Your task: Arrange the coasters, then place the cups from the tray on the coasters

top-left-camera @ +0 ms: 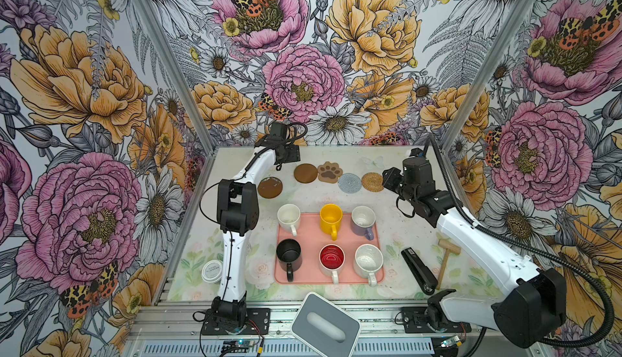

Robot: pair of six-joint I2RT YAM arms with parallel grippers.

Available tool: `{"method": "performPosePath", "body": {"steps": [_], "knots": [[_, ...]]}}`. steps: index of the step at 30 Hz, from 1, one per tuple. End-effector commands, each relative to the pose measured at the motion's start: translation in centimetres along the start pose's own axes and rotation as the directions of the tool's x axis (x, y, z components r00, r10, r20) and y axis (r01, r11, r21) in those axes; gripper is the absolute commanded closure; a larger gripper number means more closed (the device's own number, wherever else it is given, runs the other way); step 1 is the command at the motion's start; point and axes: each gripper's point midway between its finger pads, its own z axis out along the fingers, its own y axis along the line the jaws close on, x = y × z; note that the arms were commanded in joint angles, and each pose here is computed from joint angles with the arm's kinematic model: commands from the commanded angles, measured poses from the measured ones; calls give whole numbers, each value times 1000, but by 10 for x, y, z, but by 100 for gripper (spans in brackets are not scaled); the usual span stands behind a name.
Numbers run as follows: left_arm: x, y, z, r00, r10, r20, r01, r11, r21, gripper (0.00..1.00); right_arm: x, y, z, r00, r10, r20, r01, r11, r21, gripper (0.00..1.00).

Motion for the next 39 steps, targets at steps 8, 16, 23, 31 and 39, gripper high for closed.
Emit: {"method": "performPosePath", "body": {"steps": [8, 16, 23, 31, 39], "knots": [[33, -42, 53, 996, 68, -54, -67, 998, 15, 17, -18, 15, -28, 997, 2, 73, 3, 998, -70, 70], [30, -57, 60, 994, 110, -16, -111, 993, -27, 14, -17, 11, -32, 997, -5, 82, 11, 998, -65, 70], [24, -57, 68, 990, 139, 19, -137, 986, -92, 13, -15, 9, -34, 996, -11, 85, 16, 998, -61, 70], [21, -54, 76, 990, 134, 37, -129, 984, -122, 13, -17, 6, -37, 995, -17, 98, 23, 998, -55, 70], [17, -45, 80, 995, 83, 49, -76, 988, -136, 14, -17, 6, -39, 995, -25, 101, 31, 998, -58, 70]]}}
